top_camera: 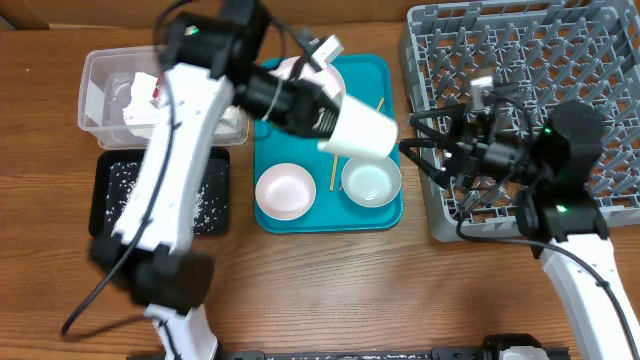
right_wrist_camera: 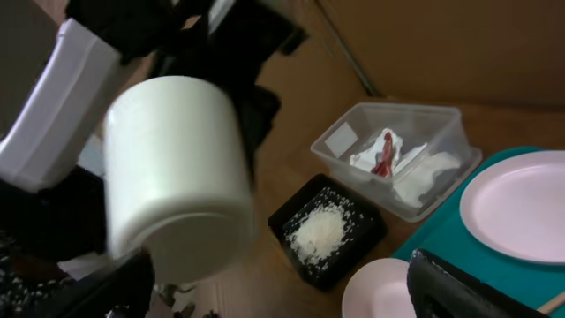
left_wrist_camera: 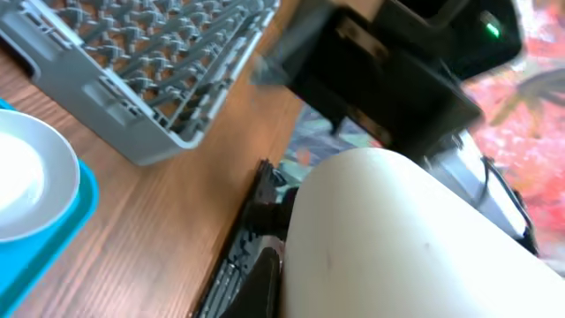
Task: Sort waste into correct bins and load items into the dishwasher
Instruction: 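Pass the paper cup from the left gripper to the right gripper, then place the paper cup into the dish rack with the right gripper, then move both grippers toward the bowls on the teal tray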
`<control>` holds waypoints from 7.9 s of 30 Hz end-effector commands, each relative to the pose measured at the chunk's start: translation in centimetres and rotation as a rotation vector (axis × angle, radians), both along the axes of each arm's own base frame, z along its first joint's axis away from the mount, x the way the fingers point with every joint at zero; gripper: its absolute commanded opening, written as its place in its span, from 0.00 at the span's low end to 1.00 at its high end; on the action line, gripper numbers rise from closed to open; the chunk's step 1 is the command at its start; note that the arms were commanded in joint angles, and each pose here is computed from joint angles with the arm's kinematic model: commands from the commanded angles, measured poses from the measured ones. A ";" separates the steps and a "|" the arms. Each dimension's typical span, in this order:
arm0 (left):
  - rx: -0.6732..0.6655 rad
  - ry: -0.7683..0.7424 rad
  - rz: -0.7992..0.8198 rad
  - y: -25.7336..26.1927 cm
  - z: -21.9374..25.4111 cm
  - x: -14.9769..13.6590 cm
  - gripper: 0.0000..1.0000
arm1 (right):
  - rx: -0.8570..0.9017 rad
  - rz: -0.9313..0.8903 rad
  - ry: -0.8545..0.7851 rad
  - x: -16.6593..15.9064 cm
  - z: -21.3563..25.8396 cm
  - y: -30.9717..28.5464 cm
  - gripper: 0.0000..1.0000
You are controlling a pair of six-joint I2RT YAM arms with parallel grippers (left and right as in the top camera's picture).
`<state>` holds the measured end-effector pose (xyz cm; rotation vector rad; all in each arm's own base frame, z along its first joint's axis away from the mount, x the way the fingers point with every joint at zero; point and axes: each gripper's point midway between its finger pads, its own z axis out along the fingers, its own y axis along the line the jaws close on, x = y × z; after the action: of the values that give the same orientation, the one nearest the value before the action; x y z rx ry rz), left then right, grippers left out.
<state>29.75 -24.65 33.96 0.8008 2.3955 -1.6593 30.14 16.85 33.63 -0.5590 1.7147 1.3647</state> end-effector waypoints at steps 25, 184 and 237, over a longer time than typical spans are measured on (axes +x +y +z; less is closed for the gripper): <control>-0.388 0.130 -0.047 -1.5 -3.8 0.3 0.04 | 0.018 0.088 0.010 0.7 -0.8 1.2 1.00; 0.776 -0.260 0.632 13.8 -8.1 7.6 0.81 | -0.727 -0.512 0.784 4.8 -12.4 -5.6 0.83; 0.883 -0.126 0.386 2.1 -21.1 6.9 0.71 | -0.770 -0.533 0.778 5.7 -14.5 -1.6 0.80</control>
<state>36.58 -22.66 13.45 0.4591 2.8922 -0.3944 35.61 15.59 18.90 0.0778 2.7924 0.5174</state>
